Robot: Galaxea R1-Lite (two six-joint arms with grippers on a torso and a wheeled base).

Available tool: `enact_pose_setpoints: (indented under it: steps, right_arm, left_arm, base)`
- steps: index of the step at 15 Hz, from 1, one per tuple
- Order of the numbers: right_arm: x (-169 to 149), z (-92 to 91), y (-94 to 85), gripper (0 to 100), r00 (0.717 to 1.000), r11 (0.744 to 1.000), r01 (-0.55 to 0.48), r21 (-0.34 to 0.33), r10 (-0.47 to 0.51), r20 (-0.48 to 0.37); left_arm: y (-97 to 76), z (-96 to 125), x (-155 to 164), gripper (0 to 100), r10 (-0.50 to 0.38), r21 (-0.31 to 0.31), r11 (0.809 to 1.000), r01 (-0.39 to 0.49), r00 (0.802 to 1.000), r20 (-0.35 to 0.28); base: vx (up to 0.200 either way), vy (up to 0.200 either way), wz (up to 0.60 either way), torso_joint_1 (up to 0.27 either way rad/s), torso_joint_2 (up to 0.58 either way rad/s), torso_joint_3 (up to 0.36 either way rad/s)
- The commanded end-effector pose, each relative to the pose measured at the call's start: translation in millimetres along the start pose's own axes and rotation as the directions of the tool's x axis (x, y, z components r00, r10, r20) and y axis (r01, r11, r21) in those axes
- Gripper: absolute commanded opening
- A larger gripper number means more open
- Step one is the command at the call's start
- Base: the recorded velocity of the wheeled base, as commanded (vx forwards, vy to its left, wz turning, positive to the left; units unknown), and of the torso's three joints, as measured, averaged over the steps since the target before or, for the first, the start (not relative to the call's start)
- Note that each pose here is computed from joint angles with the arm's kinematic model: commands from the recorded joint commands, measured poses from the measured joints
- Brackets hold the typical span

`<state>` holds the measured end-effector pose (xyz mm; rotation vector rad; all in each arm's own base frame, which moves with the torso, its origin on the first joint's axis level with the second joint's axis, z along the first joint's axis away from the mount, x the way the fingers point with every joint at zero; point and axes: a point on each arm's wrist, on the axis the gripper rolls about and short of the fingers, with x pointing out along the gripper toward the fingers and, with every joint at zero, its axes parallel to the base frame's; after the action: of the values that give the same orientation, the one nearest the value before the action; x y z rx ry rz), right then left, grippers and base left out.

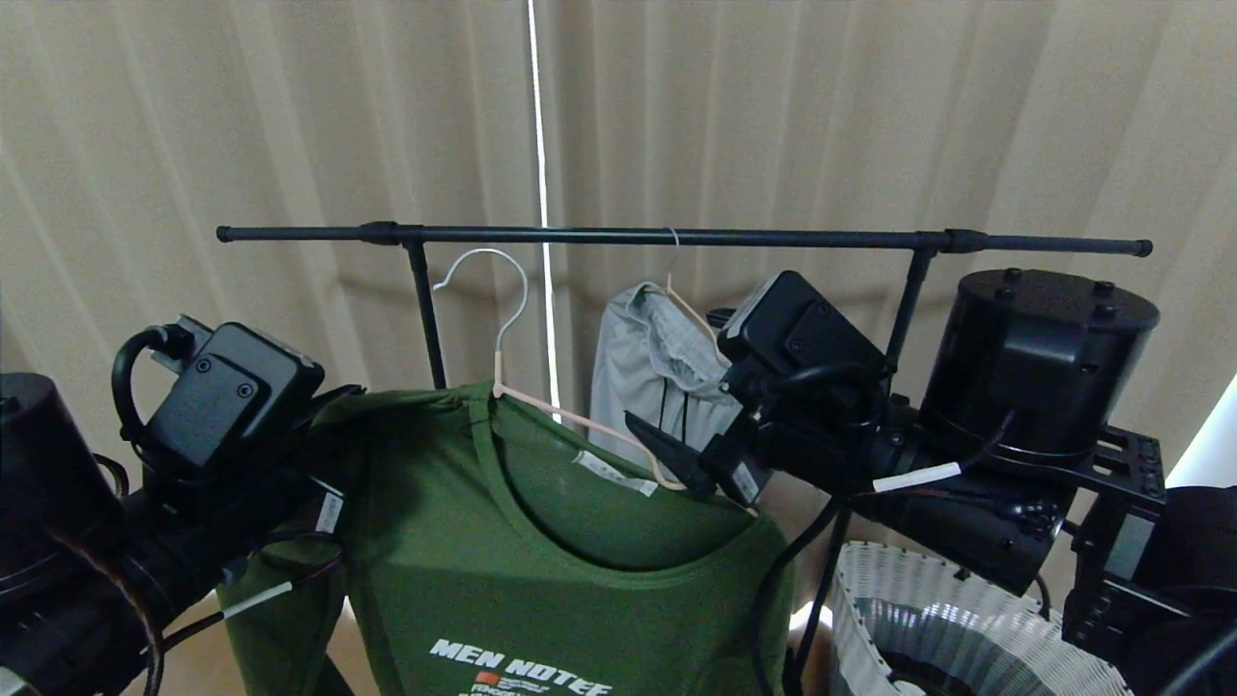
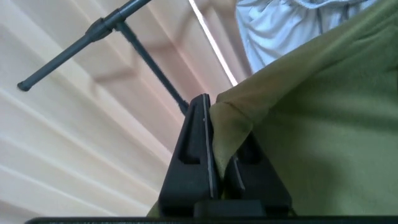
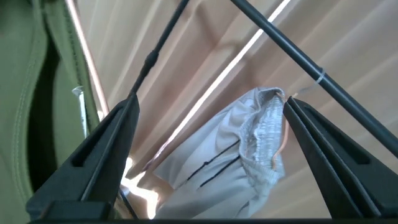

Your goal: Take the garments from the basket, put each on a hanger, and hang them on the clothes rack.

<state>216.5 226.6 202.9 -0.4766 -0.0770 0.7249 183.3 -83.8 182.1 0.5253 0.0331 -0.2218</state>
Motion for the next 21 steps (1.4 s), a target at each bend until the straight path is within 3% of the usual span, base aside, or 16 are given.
enact_pose_setpoints:
  steps: [1,9,17,21]
  right_arm:
    - [0,1.5,2.2,100,1.000,1.000,-0.007,-0.001,0.007,0.005]
    - [-6,3.5,0.0,100,1.000,1.000,0.000,0.002,0.000,0.012]
    - [5,-4.0,2.9,100,0.999,1.000,0.025,-0.003,-0.025,-0.031]
    - [5,-4.9,2.3,100,0.998,0.999,0.041,-0.007,-0.042,-0.042]
  left_arm:
    - [1.0,-1,0,0,0.006,-0.001,1.000,-0.006,1.000,-0.003]
    - [6.1,-7,1,0,0.033,0.002,0.999,-0.033,0.999,-0.030]
    - [0.2,9,-22,0,-0.015,-0.006,1.000,0.016,0.997,0.079]
    - [-6.4,12,-24,0,-0.051,-0.001,0.999,0.051,0.994,0.094]
  base:
    - [0.000,0.000,0.00,0.000,0.00,0.000]
    - [0.000,0.000,0.00,0.000,0.00,0.000]
    - [0.000,0.000,0.00,0.000,0.00,0.000]
    - [0.000,0.000,0.00,0.000,0.00,0.000]
